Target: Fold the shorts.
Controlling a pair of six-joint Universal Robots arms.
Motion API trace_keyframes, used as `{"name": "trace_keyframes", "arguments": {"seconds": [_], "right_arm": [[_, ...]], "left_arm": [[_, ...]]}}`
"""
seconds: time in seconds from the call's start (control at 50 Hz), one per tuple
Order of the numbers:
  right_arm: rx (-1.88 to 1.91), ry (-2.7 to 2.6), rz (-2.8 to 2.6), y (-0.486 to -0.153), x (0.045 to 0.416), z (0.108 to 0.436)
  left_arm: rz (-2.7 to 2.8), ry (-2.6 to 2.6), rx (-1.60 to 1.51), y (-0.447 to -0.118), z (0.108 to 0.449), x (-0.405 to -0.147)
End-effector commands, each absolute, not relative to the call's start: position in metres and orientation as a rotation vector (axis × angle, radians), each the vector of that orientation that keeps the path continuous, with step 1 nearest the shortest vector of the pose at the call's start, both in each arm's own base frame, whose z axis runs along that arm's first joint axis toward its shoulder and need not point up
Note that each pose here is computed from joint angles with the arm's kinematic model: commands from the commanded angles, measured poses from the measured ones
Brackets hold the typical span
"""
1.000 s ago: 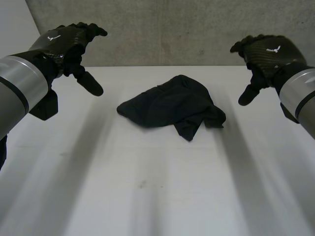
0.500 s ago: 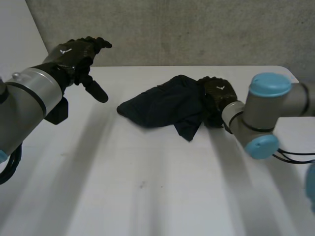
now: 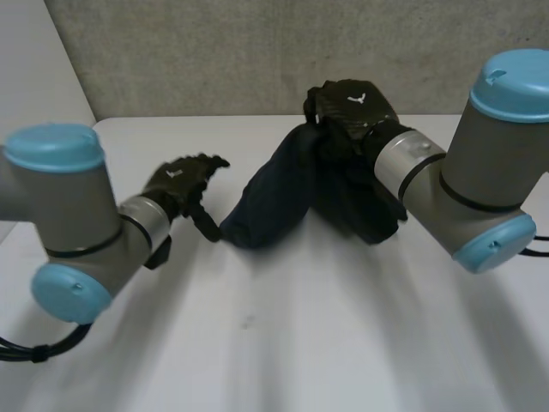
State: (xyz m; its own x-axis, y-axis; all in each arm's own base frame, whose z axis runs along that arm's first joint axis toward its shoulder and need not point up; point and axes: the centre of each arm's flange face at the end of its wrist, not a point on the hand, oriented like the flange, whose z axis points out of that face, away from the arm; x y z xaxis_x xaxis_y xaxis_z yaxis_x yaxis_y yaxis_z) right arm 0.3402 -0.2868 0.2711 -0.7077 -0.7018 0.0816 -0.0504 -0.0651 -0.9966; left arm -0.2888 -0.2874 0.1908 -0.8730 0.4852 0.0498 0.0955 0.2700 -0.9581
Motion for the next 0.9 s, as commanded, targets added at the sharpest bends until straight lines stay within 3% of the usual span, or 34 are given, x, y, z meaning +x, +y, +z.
{"name": "trace_keyframes", "arguments": {"seconds": [0.02,0.16,0.34,0.48,0.56,0.9], "right_arm": [[-0.836,1.773,-1.758,-0.261,0.342,0.264],[-0.793,1.795,-1.811,-0.258,0.337,0.272],[-0.748,1.867,-1.828,-0.263,0.333,0.264],[-0.739,1.843,-1.827,-0.257,0.334,0.271],[-0.722,1.796,-1.83,-0.245,0.336,0.286],[-0.608,1.868,-1.643,-0.226,0.334,0.285]], "left_arm": [[1.588,-2.234,-0.54,-0.29,0.166,-0.301],[1.434,-2.298,-0.632,-0.257,0.142,-0.314],[1.562,-2.385,-0.511,-0.244,0.167,-0.279],[1.558,-2.358,-0.533,-0.236,0.159,-0.278],[1.539,-2.337,-0.554,-0.233,0.152,-0.283],[1.599,-2.184,-0.622,-0.242,0.119,-0.331]]}}
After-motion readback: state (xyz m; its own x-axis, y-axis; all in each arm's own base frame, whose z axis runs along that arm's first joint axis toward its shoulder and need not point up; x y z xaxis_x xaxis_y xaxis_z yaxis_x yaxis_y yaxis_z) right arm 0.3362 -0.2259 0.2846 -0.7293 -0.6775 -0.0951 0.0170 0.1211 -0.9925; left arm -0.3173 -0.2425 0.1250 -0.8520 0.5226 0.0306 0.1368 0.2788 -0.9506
